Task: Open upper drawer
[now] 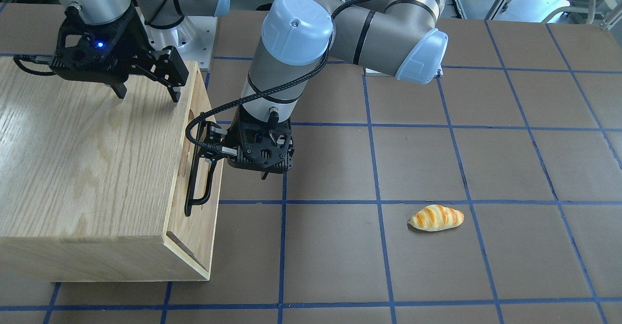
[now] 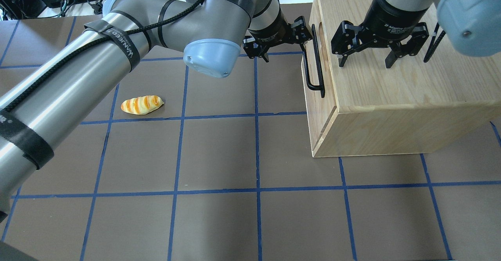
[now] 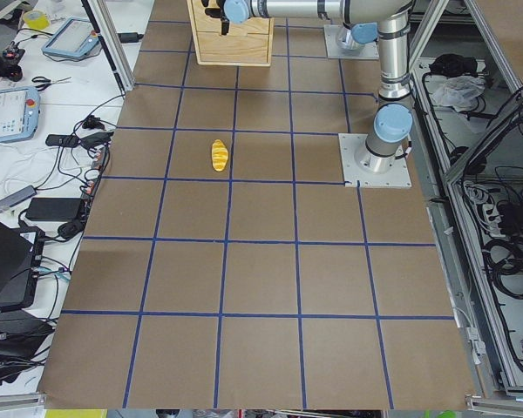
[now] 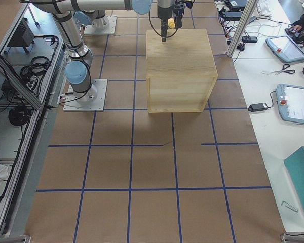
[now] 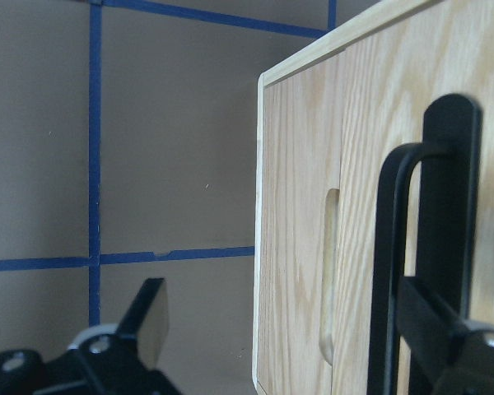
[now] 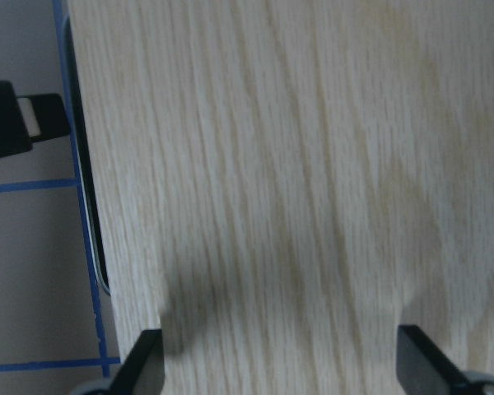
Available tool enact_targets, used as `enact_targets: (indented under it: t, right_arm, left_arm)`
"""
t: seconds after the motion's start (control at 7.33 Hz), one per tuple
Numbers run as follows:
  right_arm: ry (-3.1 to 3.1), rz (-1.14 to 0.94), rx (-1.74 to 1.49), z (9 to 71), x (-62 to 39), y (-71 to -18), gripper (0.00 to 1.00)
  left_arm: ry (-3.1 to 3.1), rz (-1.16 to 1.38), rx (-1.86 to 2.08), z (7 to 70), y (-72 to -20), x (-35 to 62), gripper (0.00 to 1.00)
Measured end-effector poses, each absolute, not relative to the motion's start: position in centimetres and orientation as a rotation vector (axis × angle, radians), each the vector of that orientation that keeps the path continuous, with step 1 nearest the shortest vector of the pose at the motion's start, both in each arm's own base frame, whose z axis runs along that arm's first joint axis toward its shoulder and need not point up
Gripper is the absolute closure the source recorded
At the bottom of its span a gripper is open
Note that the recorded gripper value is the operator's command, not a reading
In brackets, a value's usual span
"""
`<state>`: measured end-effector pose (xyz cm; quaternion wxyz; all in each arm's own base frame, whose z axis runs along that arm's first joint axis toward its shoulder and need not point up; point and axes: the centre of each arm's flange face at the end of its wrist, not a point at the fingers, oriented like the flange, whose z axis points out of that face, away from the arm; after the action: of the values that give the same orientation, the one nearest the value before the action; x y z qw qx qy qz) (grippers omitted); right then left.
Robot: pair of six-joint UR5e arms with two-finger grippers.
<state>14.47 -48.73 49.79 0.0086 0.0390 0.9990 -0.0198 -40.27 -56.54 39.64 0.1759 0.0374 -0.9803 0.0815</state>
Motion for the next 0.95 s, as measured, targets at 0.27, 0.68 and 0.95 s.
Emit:
enact_targets:
  t: [0.27,0.68,0.95]
  right_arm:
    - [3.122,-0.062,0.122,49.8,14.5,-48.7,0.0]
    - [3.122,-0.062,0.122,49.8,14.5,-48.7,0.0]
    - [3.121,-0.062,0.123,49.8,14.5,-48.7,0.0]
  left_arm:
    - [-2.771,0.228,0.121,39.2,-56.3,-41.1,0.0]
    - [-2.777,0.214,0.121,38.4,-56.3,-41.5,0.0]
    - [-2.785,0.204,0.115,37.7,-56.5,-41.6,0.0]
